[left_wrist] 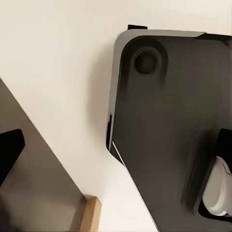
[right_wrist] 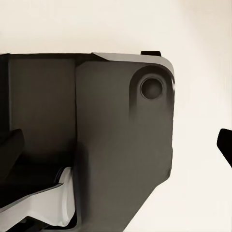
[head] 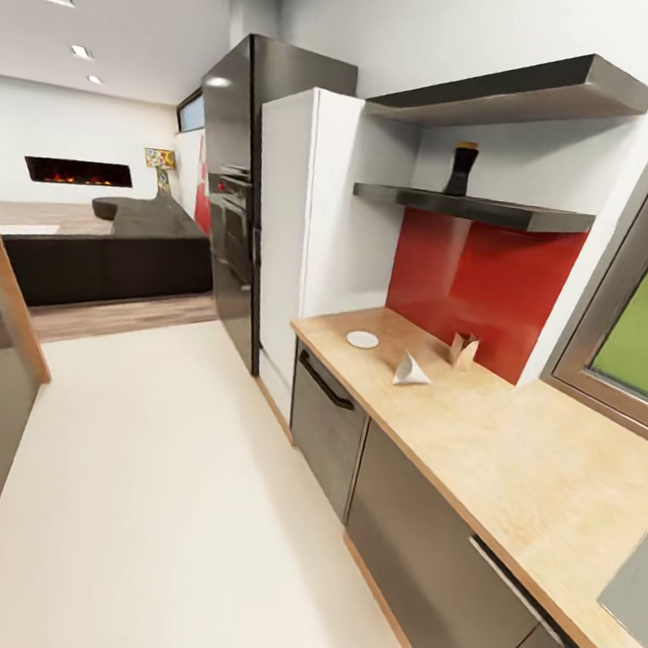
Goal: Set up a coffee station on the kitchen countertop: keep the coffee maker on the countertop, move the bottle of coffee from the kitchen shelf to the counter next to the coffee maker, place a paper coffee filter on top of the coffee maker, put the saucer next to the coffee maker with the coffee cup on the saucer, and place the electric kettle next to the coffee maker.
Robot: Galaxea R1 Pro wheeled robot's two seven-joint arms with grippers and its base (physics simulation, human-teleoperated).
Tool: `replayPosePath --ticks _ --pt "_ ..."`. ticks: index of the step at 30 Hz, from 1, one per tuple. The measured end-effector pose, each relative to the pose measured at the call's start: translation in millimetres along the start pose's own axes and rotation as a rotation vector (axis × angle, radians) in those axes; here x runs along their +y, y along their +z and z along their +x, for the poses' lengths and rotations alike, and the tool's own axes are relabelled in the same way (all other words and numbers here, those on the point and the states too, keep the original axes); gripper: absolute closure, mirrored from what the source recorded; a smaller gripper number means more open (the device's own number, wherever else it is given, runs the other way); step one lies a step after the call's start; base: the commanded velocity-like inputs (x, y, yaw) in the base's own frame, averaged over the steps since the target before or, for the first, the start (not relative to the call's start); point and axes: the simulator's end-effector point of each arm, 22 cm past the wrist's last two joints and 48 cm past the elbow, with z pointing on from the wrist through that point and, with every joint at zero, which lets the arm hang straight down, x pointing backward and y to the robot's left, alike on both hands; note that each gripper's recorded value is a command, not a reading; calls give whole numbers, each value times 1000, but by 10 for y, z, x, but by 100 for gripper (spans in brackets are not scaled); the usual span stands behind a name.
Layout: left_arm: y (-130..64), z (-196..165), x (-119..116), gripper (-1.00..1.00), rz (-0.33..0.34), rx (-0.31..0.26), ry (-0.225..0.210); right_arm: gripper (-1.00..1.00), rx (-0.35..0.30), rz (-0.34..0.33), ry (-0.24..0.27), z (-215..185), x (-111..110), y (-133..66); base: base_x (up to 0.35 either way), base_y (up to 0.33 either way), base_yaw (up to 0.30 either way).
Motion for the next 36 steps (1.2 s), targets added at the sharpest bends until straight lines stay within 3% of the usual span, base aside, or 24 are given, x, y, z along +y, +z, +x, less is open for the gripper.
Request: replayPosePath --ticks 36 --pt "0 -2 -13 -100 2 -1 0 -100 0 0 0 -2 1 0 280 232 -291"
